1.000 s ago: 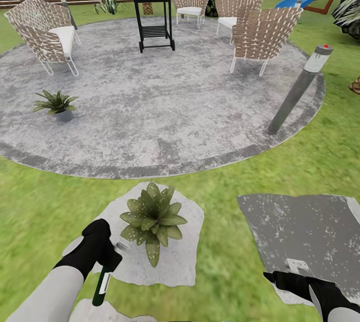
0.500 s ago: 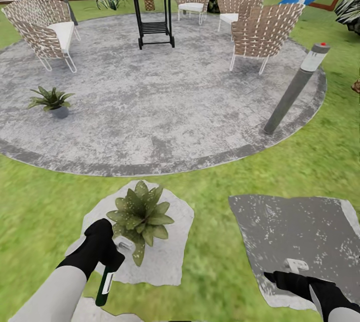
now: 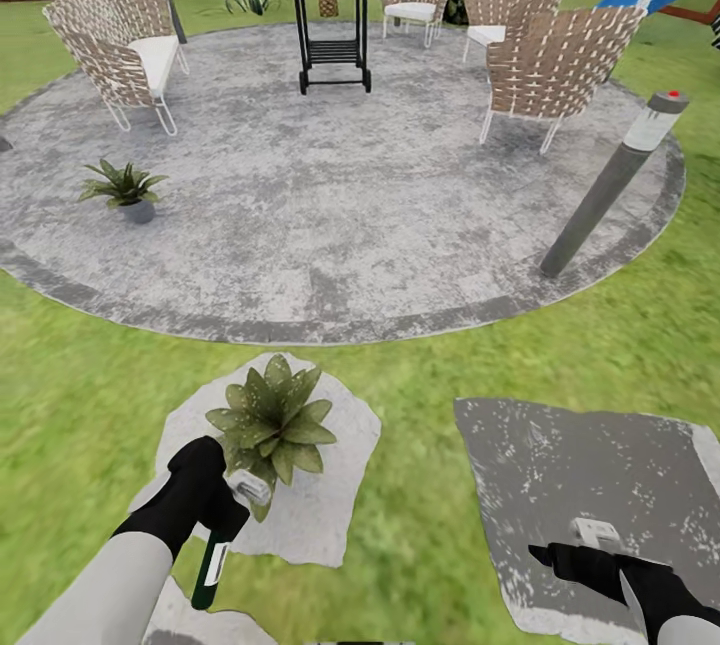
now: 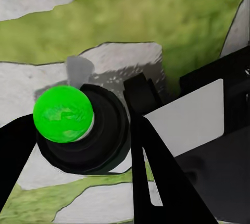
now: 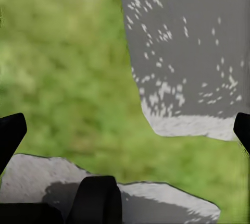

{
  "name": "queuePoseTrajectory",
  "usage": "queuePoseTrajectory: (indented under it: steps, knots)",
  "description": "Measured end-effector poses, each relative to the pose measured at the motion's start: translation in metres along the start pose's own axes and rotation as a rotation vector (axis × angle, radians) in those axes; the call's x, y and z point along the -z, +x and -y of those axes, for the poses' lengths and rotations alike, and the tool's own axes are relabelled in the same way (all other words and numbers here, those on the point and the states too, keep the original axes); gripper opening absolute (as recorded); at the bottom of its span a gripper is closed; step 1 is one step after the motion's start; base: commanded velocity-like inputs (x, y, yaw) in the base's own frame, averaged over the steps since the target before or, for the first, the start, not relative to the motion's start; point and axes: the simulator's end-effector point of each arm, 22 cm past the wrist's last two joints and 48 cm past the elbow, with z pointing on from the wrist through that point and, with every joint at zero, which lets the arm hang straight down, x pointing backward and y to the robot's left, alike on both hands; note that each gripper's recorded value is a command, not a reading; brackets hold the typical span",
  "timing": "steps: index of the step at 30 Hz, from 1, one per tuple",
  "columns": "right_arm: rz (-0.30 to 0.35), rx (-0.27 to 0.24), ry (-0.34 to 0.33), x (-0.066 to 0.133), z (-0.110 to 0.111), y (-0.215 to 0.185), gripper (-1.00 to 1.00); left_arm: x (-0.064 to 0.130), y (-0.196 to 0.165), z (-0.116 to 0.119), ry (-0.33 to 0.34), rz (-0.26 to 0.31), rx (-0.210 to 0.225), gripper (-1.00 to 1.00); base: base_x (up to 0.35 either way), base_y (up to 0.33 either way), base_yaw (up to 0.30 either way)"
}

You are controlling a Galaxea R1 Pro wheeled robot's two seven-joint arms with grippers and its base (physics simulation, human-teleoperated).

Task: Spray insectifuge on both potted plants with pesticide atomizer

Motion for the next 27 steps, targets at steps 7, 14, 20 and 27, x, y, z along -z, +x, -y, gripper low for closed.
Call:
queuePoseTrajectory:
  steps: [7, 14, 20, 27]
  knots:
    - [-0.005, 0.000, 0.000, -0.001, 0.000, 0.002, 1.00, 0.017, -0.018, -0.010, -0.032, 0.062, 0.005, -1.00, 0.000, -0.010, 0.245]
    - [-0.010, -0.001, 0.001, -0.002, 0.001, 0.004, 1.00, 0.018, -0.020, -0.009, -0.030, 0.067, 0.004, -1.00, 0.000, 0.000, 0.244]
    - [-0.011, -0.002, 0.001, -0.002, 0.001, 0.005, 1.00, 0.017, -0.023, -0.004, -0.021, 0.070, 0.001, -1.00, 0.149, -0.140, 0.049]
    - [-0.011, -0.002, 0.001, -0.003, 0.001, 0.005, 1.00, 0.016, -0.028, 0.007, -0.010, 0.075, -0.011, -1.00, 0.220, -0.240, 0.027]
